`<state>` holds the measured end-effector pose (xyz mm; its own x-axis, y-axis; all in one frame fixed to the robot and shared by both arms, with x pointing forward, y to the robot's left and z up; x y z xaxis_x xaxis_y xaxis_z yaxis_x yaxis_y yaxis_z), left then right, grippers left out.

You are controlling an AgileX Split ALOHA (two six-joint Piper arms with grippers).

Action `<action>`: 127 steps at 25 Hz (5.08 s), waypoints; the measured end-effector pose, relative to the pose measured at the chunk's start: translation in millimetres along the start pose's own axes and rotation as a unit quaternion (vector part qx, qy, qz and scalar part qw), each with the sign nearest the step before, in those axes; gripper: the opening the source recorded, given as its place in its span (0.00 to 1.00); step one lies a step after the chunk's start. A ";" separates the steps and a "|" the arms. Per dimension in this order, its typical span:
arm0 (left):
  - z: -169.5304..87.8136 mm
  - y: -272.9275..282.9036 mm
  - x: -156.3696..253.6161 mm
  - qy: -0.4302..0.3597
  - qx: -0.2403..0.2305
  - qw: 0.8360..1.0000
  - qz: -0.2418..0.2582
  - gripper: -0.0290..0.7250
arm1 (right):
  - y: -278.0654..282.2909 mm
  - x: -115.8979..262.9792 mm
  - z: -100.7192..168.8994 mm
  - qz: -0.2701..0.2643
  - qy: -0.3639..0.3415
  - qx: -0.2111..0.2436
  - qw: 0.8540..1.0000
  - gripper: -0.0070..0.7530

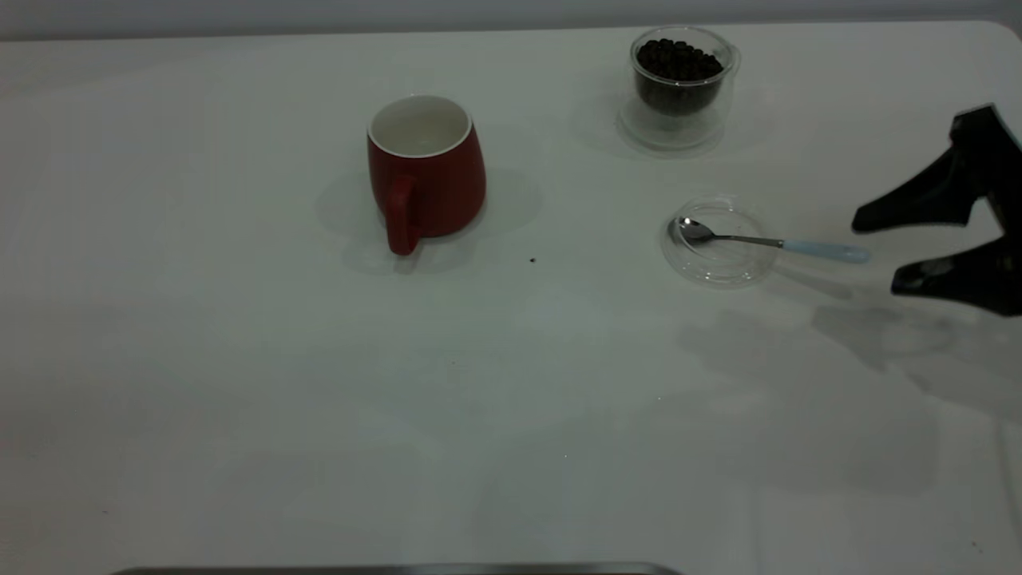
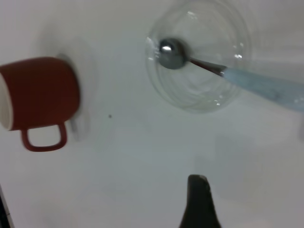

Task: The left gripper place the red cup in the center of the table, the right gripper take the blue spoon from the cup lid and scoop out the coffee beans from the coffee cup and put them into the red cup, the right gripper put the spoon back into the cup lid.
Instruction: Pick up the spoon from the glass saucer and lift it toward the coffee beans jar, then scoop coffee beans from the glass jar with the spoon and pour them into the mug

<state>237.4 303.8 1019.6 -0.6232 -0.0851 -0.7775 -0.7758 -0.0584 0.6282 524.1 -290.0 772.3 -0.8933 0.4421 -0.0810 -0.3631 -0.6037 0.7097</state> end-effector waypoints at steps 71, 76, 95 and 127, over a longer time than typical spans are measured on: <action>0.0 0.0 0.0 0.003 0.000 1.000 0.000 0.82 | -48.3 -22.8 -19.8 0.008 0.073 -0.088 0.993 0.17; 0.0 0.0 0.0 0.000 0.000 1.000 0.000 0.82 | -48.1 -22.8 -18.7 0.007 0.081 -0.093 0.992 0.16; 0.0 0.0 0.0 0.000 0.000 1.000 0.000 0.82 | 24.6 -21.6 17.2 -0.027 0.118 -0.088 0.989 0.14; 0.0 0.0 0.0 0.003 0.000 1.000 0.000 0.82 | -8.6 -108.1 114.4 -0.087 0.237 0.001 0.968 0.14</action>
<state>237.4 303.8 1019.6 -0.6225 -0.0919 -0.7772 -0.7758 -0.0584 0.6282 654.1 -256.7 855.1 -0.8398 0.1824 -0.5114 -0.5191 -0.5458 0.6577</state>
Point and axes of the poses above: a point on each arm's last joint axis where the gripper is mounted, y pointing back along that axis away from the gripper, z along the wrist's bending axis when the last joint is at zero, x = y × z, the point moved 2 cm from there along -y, pointing out along that axis toward the gripper, and after that the axes turned 4 degrees about y, right-handed, at the moved point
